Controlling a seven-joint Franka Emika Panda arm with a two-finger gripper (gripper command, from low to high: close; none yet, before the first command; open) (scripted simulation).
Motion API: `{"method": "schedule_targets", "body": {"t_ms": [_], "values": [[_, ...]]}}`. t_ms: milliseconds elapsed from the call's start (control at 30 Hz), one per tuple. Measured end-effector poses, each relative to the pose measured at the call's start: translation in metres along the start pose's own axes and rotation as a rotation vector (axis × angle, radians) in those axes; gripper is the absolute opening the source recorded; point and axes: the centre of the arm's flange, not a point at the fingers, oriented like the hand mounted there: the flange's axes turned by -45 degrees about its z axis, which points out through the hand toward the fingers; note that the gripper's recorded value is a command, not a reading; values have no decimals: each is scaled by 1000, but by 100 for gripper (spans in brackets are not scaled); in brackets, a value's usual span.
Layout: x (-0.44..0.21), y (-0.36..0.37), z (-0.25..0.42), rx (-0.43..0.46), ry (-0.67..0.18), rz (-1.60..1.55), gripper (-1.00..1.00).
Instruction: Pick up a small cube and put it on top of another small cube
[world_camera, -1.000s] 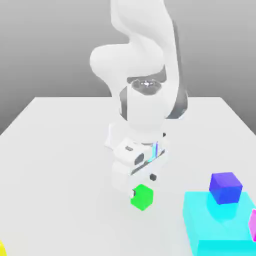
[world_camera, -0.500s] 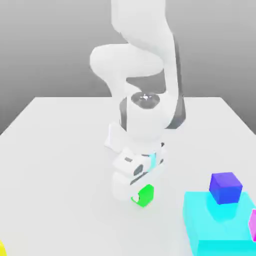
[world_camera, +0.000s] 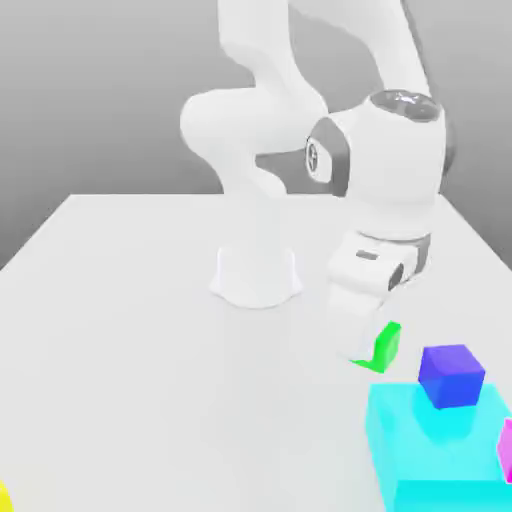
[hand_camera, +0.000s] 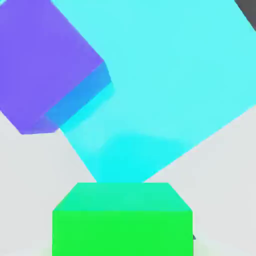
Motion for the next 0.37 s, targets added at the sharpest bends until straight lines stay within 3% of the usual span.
{"method": "schedule_targets", "body": {"t_ms": [100, 233, 267, 367], "values": [[36, -22, -32, 1, 0, -45, -100], [48, -30, 6, -1, 0, -61, -100], [48, -31, 16, -1, -1, -62, 100], [48, -31, 16, -1, -1, -62, 100]]}}
